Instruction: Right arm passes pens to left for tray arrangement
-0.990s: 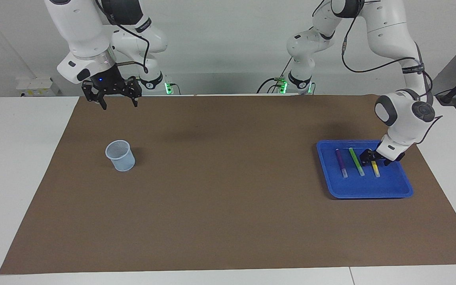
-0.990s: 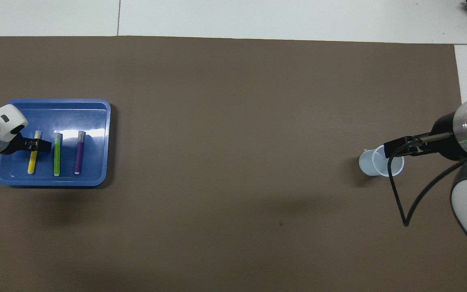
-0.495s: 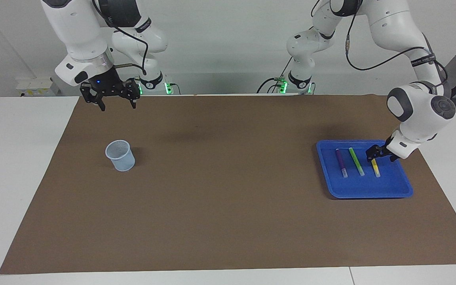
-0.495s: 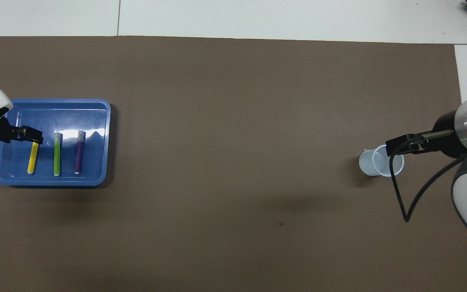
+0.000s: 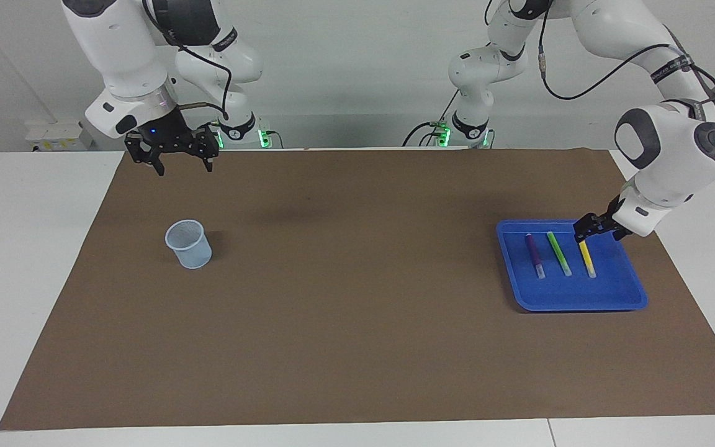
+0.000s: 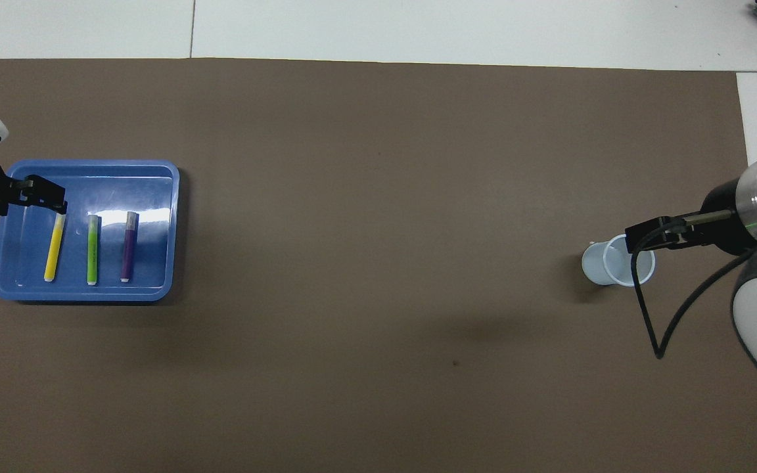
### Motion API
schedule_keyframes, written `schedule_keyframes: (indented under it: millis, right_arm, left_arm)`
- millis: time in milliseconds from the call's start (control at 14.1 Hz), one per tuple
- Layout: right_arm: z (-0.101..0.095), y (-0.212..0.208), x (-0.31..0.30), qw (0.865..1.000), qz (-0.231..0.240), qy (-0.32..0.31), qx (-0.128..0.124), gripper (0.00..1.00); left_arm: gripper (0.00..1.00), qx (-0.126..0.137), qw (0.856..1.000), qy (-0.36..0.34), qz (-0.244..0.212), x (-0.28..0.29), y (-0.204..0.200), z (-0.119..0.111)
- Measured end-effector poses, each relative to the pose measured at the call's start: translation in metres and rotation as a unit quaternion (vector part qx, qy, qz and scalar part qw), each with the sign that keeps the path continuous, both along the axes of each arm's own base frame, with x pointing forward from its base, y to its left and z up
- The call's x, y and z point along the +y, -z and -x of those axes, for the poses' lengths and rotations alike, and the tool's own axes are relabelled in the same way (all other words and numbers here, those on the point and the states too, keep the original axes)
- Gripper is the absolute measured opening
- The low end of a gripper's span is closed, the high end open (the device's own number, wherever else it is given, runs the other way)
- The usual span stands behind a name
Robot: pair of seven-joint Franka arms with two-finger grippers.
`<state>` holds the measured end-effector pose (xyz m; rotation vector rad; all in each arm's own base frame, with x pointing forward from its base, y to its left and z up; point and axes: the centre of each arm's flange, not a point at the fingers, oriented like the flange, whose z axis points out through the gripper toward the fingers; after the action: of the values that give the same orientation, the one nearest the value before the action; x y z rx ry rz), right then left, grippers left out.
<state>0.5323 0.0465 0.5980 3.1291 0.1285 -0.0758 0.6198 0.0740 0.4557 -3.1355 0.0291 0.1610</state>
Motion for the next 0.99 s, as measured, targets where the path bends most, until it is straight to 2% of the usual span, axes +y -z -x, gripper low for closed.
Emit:
schedule_keyframes:
  millis: [354,636,990]
  right_arm:
    - [0.000,0.000,0.000,1.000,0.000,0.000,0.000,1.00]
    - [0.000,0.000,0.000,1.000,0.000,0.000,0.000,1.00]
    - [0.000,0.000,0.000,1.000,0.000,0.000,0.000,1.00]
  left_arm:
    - [1.00,0.005,1.000,-0.018,0.015,-0.041,-0.040,0.001]
    - [1.00,-0.008,1.000,-0.024,0.009,-0.083,-0.077,0.013]
    - [1.00,-0.027,0.999,-0.022,0.005,-0.089,-0.113,0.029]
